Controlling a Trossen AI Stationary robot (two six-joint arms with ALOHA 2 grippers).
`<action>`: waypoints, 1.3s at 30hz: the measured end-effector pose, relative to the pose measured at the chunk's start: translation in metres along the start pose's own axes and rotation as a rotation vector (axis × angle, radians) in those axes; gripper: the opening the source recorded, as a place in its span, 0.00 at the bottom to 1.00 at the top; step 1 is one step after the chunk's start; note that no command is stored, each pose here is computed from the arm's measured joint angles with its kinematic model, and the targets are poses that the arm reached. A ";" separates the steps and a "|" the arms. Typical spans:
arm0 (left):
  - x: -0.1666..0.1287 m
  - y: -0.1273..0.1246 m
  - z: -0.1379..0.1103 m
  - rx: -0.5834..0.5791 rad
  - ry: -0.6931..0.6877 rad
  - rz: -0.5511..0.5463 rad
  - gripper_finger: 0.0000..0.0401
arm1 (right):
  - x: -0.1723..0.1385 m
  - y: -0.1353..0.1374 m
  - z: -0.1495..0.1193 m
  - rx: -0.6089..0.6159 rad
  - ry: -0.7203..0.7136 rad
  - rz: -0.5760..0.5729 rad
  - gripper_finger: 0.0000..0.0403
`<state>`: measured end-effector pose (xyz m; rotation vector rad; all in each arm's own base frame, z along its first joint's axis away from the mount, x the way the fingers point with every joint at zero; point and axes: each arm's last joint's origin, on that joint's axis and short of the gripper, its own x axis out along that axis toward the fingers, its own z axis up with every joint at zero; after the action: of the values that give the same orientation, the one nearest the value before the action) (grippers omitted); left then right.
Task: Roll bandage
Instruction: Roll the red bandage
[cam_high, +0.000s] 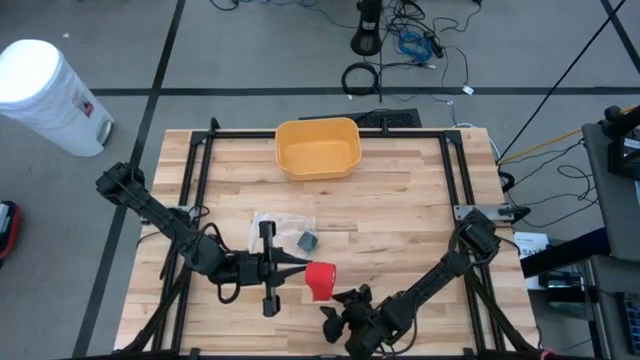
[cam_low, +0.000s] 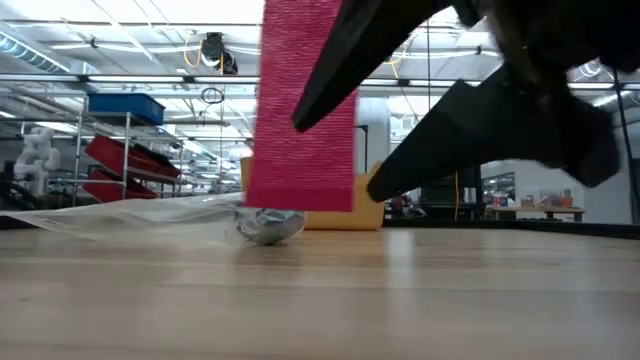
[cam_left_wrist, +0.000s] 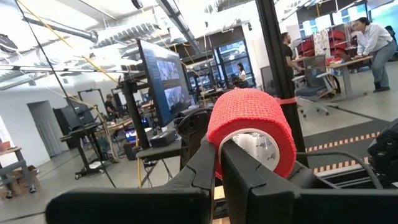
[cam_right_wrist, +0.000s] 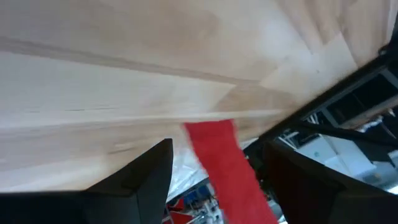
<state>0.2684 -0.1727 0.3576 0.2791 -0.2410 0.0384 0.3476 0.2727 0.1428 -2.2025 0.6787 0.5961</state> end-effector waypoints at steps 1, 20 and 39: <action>0.000 0.000 0.000 0.000 0.000 0.000 0.05 | 0.002 0.000 0.000 0.004 0.003 -0.003 0.58; 0.000 0.000 0.000 0.000 0.000 0.000 0.05 | 0.009 -0.009 -0.006 0.006 -0.031 -0.077 0.40; 0.000 0.000 0.000 0.000 0.000 0.000 0.05 | 0.017 -0.012 -0.008 0.049 -0.137 -0.120 0.24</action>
<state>0.2684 -0.1726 0.3576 0.2795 -0.2412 0.0387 0.3702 0.2688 0.1438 -2.1180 0.4812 0.6540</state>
